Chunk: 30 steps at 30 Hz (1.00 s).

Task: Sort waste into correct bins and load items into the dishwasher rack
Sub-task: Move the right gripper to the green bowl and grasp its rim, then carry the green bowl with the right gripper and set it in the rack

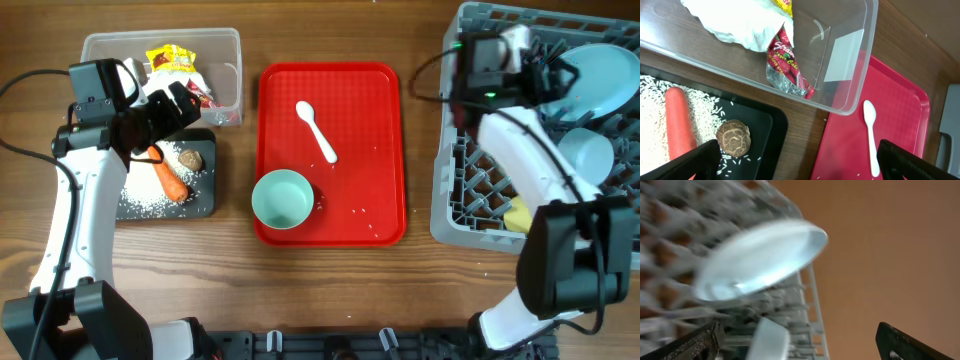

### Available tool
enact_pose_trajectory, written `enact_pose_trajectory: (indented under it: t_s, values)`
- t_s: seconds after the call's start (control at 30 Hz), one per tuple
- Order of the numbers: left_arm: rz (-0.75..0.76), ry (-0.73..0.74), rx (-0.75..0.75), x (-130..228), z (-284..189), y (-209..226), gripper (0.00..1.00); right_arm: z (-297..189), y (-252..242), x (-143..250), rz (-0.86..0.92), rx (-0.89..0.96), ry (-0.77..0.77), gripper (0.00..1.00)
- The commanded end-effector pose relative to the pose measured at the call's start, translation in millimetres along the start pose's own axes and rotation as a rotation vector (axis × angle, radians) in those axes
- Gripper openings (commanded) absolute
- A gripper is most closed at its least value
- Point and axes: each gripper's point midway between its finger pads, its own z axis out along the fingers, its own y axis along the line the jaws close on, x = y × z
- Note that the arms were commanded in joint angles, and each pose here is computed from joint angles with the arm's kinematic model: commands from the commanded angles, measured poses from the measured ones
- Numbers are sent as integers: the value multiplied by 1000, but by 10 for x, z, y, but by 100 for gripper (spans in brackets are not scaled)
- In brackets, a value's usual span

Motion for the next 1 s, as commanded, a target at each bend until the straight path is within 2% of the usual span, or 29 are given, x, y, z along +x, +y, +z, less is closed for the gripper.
enact_pose_trajectory:
  t_s: [0.0, 0.1, 0.13, 0.23, 0.3, 0.4, 0.5, 0.6, 0.87, 0.97]
  values:
    - [-6, -4, -5, -19, 12, 13, 100, -651, 373, -296, 125, -249, -166, 100]
    - [-6, -3, -6, -19, 14, 15, 100, -1672, 1261, -143, 61, -812, -203, 100]
    - [-6, -4, -5, -19, 12, 13, 100, -2170, 1572, -24, 15, -1068, -192, 100]
    - [-6, -4, -6, -20, 12, 14, 100, -2973, 1862, 7, 71, -1473, -142, 100]
    - [-6, -4, -5, -19, 12, 13, 100, -3278, 1904, -5, 136, -1657, -61, 91]
    - [-6, -4, -5, -19, 12, 13, 100, -3447, 2119, 165, 145, -1733, 102, 75]
    - [-6, -4, -6, -20, 12, 14, 100, -3563, 2474, 461, 93, -1713, 250, 68]
    - [-6, -4, -5, -19, 12, 13, 100, -3656, 2699, 633, 76, -1722, 354, 44]
    - [-6, -4, -6, -20, 12, 14, 100, -3654, 2697, 637, 97, -1721, 387, 9]
    - [-6, -4, -6, -20, 12, 14, 100, -3658, 2692, 620, 102, -1724, 384, 4]
